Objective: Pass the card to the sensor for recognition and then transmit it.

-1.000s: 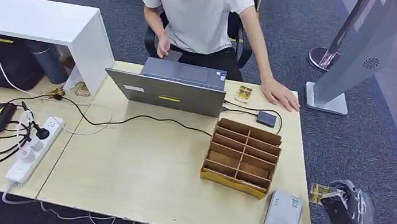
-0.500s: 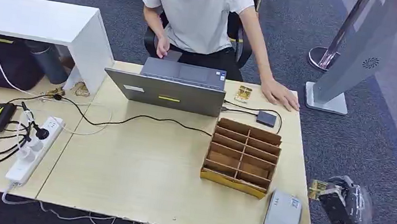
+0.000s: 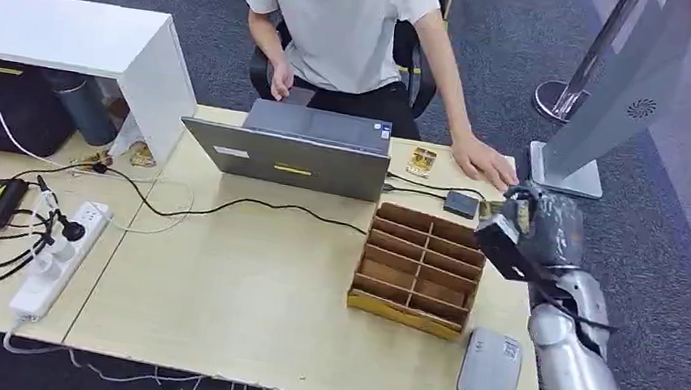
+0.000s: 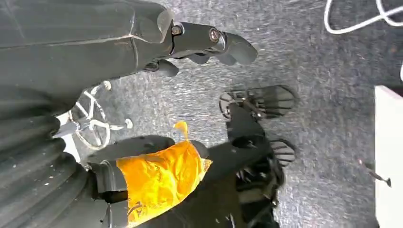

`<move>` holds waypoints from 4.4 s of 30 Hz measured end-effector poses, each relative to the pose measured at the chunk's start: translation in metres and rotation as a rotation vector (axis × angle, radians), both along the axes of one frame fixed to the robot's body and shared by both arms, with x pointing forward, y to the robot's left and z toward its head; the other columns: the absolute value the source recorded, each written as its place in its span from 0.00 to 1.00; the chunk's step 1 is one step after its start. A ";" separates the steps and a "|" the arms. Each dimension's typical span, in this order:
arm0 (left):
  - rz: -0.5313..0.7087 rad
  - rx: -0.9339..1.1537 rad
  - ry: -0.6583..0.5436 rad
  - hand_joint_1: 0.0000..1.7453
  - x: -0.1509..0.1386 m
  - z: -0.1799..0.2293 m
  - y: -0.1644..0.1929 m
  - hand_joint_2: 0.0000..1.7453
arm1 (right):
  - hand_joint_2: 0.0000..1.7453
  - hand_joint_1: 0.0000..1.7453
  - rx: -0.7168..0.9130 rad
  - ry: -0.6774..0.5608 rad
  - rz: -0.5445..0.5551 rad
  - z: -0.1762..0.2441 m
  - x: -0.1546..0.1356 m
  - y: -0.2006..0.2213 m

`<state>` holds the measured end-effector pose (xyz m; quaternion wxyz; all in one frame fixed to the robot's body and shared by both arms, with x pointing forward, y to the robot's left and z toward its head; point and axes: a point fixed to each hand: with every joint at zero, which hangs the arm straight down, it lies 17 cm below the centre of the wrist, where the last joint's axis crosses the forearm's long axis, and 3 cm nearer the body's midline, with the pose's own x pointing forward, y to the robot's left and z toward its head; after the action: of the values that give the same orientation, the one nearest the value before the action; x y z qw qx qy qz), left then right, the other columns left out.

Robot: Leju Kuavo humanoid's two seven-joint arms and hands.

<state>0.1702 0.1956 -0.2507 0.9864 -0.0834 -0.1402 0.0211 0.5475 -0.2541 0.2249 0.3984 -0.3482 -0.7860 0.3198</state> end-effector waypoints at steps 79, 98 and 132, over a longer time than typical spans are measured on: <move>-0.059 -0.035 -0.023 0.00 -0.003 0.004 -0.028 1.00 | 1.00 0.00 -0.265 -0.369 0.055 0.071 -0.058 0.032; 0.034 -0.041 -0.028 0.00 -0.018 -0.001 -0.016 1.00 | 1.00 0.00 -0.286 -0.348 0.080 0.010 -0.172 0.001; 0.037 -0.006 -0.005 0.00 -0.032 -0.008 0.002 1.00 | 1.00 0.00 -0.102 -0.123 0.063 -0.071 -0.224 0.041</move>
<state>0.1378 0.1972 -0.2583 0.9852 -0.0837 -0.1443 0.0397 0.3237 -0.2133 0.1539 0.3209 -0.3623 -0.8022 0.3497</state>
